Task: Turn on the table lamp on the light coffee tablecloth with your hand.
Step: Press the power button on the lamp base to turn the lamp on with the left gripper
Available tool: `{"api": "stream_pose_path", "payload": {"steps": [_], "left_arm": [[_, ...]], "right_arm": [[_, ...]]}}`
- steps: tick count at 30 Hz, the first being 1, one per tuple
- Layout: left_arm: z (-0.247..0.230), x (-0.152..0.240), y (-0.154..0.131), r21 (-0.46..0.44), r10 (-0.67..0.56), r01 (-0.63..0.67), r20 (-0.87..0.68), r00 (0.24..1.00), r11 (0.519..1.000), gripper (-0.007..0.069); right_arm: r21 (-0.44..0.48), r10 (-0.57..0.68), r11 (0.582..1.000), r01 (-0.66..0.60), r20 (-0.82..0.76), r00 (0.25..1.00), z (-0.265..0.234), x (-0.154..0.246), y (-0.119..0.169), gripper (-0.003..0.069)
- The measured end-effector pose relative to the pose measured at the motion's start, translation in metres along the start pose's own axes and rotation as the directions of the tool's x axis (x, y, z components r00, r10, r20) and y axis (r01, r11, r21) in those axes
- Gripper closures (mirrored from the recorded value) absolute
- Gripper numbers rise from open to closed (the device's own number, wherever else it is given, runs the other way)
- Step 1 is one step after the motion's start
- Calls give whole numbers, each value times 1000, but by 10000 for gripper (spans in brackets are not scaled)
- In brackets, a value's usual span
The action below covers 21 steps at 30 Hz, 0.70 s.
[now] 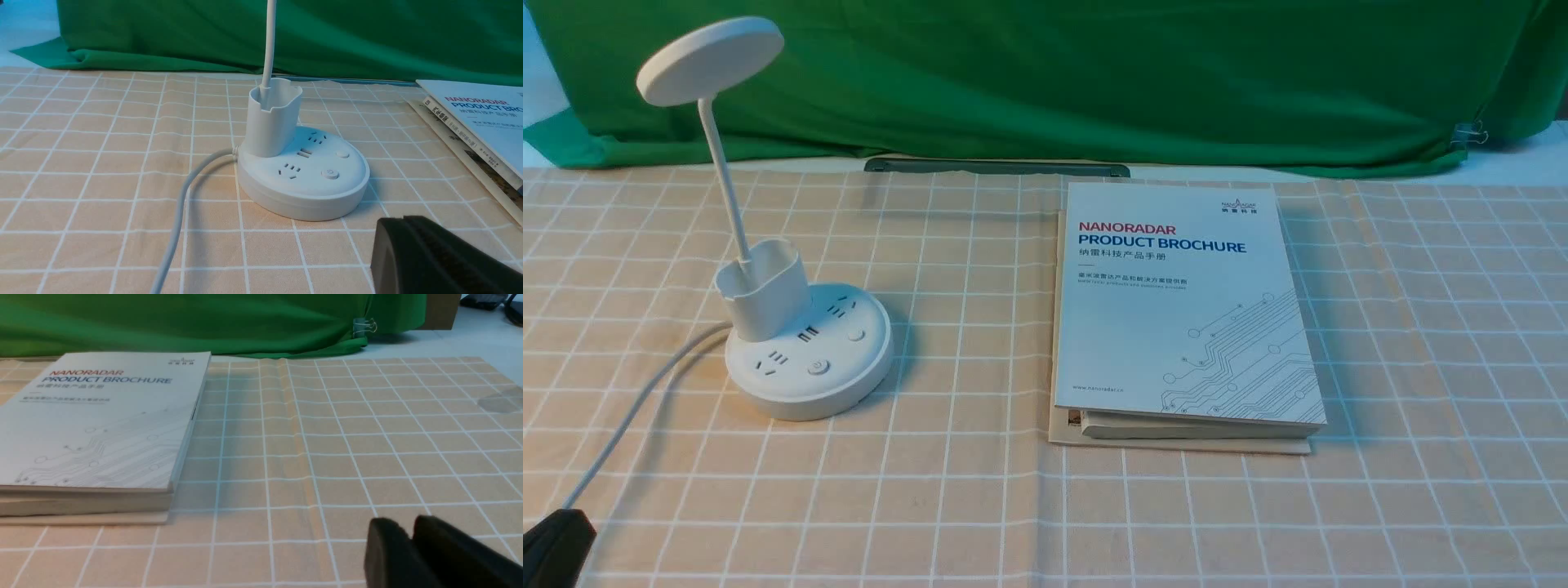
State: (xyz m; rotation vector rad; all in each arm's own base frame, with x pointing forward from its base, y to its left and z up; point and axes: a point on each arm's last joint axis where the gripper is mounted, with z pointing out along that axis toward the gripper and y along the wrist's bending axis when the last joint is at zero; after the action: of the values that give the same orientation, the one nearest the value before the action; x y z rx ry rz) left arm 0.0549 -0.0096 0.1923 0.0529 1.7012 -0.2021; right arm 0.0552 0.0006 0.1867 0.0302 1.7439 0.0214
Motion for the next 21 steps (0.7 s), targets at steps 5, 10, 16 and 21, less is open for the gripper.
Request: {"api": "stream_pose_path", "payload": {"steps": [5, 10, 16, 21], "left_arm": [[0, 0, 0, 0, 0, 0, 0, 1000, 1000, 604], [0, 0, 0, 0, 0, 0, 0, 1000, 1000, 604], [0, 0, 0, 0, 0, 0, 0, 1000, 1000, 604], [0, 0, 0, 0, 0, 0, 0, 1000, 1000, 604]], "right_arm": [[0, 0, 1000, 0, -1, 1000, 0, 0, 0, 498], [0, 0, 1000, 0, -1, 1000, 0, 0, 0, 482], [0, 0, 1000, 0, -1, 1000, 0, 0, 0, 463], [0, 0, 1000, 0, -1, 1000, 0, 0, 0, 450]]}}
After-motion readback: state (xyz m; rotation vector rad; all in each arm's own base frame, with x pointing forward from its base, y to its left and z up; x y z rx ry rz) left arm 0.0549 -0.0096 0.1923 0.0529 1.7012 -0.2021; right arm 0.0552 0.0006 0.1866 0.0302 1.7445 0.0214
